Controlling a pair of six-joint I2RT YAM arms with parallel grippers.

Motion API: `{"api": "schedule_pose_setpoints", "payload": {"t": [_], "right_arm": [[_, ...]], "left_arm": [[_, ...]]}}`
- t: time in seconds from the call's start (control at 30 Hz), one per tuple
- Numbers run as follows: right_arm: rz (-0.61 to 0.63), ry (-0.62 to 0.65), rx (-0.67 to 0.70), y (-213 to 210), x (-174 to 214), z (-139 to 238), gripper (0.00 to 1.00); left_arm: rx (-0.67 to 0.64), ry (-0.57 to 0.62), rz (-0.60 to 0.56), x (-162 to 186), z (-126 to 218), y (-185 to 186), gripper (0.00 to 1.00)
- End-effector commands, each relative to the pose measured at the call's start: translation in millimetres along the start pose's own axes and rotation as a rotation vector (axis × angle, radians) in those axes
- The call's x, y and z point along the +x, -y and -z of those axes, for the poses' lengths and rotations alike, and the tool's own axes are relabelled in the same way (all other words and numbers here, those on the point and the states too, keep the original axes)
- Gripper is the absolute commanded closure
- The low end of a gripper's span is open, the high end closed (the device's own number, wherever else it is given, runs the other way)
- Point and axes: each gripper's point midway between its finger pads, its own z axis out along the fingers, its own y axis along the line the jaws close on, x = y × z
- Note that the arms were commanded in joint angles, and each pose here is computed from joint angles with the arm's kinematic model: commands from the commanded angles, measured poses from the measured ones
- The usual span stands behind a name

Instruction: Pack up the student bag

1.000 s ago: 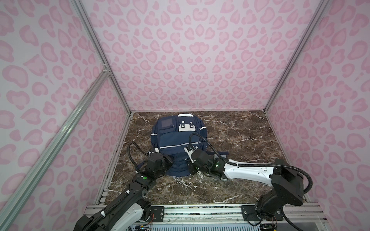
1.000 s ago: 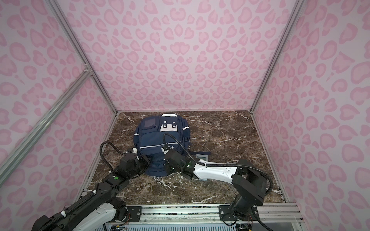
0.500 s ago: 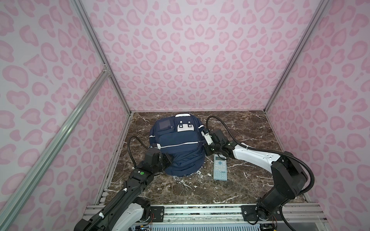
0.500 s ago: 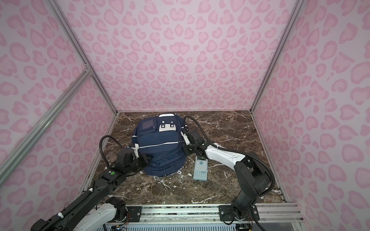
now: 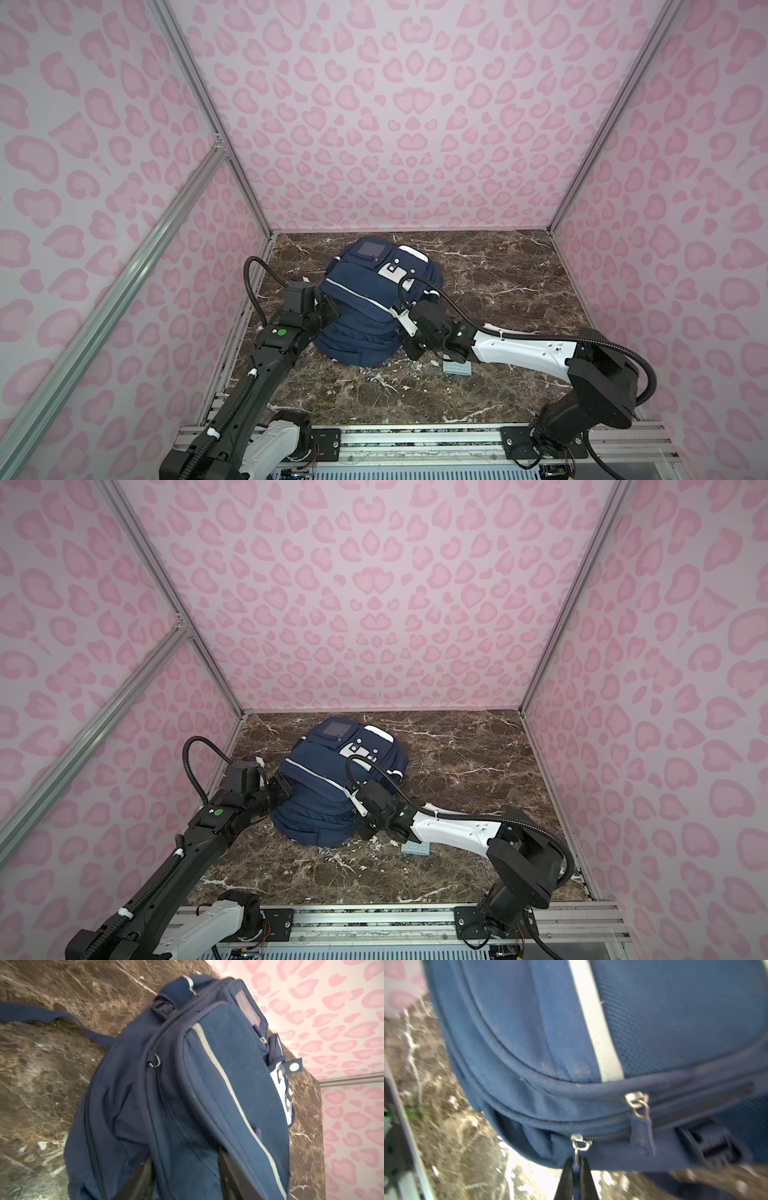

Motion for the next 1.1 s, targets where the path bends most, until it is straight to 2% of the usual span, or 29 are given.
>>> {"api": "schedule_pose_setpoints", "payload": {"t": [0.0, 0.07, 0.13, 0.23, 0.3, 0.4, 0.47, 0.53, 0.67, 0.8, 0.83, 0.9, 0.93, 1.07], "right_arm": [[-0.088, 0.123, -0.014, -9.0, -31.0, -5.7, 1.0], [-0.089, 0.142, 0.007, -6.5, -32.9, -7.3, 1.0], [-0.086, 0.145, -0.004, -8.1, -33.4, -9.6, 1.0], [-0.082, 0.14, -0.027, -12.9, -33.3, -12.6, 1.0], [-0.079, 0.151, -0.037, -16.3, -34.4, -11.7, 1.0], [-0.069, 0.151, -0.039, -20.6, -31.2, -11.9, 1.0], [-0.042, 0.136, -0.021, -23.2, -26.3, -13.7, 1.0], [-0.031, 0.124, -0.027, -26.6, -21.3, -15.8, 1.0], [-0.04, 0.118, -0.04, -28.8, -16.3, -18.6, 1.0], [-0.031, 0.122, -0.053, -31.3, -17.5, -16.8, 1.0], [-0.026, 0.122, -0.044, -29.8, -17.8, -15.4, 1.0], [-0.019, 0.117, -0.019, -23.3, -15.9, -12.7, 1.0], [-0.019, 0.112, -0.002, -17.8, -14.6, -11.1, 1.0], [-0.065, 0.101, 0.076, 22.7, -5.2, -2.2, 1.0]], "left_arm": [[-0.055, 0.108, -0.03, -2.3, 18.9, -0.2, 0.43], [0.017, 0.105, -0.03, 15.1, 33.0, 14.3, 0.4], [0.113, 0.055, 0.019, 35.2, 36.7, 26.2, 0.37], [0.304, -0.054, 0.203, 72.4, 21.2, 37.4, 0.35], [0.367, -0.103, 0.322, 91.6, 6.6, 35.7, 0.36], [0.39, -0.066, 0.352, 92.7, 0.5, 35.7, 0.4], [0.436, 0.019, 0.331, 82.7, 8.6, 43.0, 0.41], [0.412, 0.093, 0.305, 76.2, 12.8, 39.5, 0.41], [0.362, 0.099, 0.307, 81.9, 4.4, 28.7, 0.41], [0.302, 0.036, 0.267, 93.5, -9.2, 27.4, 0.51], [0.292, 0.026, 0.249, 94.5, -11.2, 29.3, 0.58], [0.272, -0.01, 0.217, 97.5, -15.7, 31.9, 0.92], [0.273, -0.035, 0.206, 99.6, -17.7, 33.9, 0.97], [0.225, -0.072, 0.188, 104.6, -21.3, 21.7, 0.97]]}}
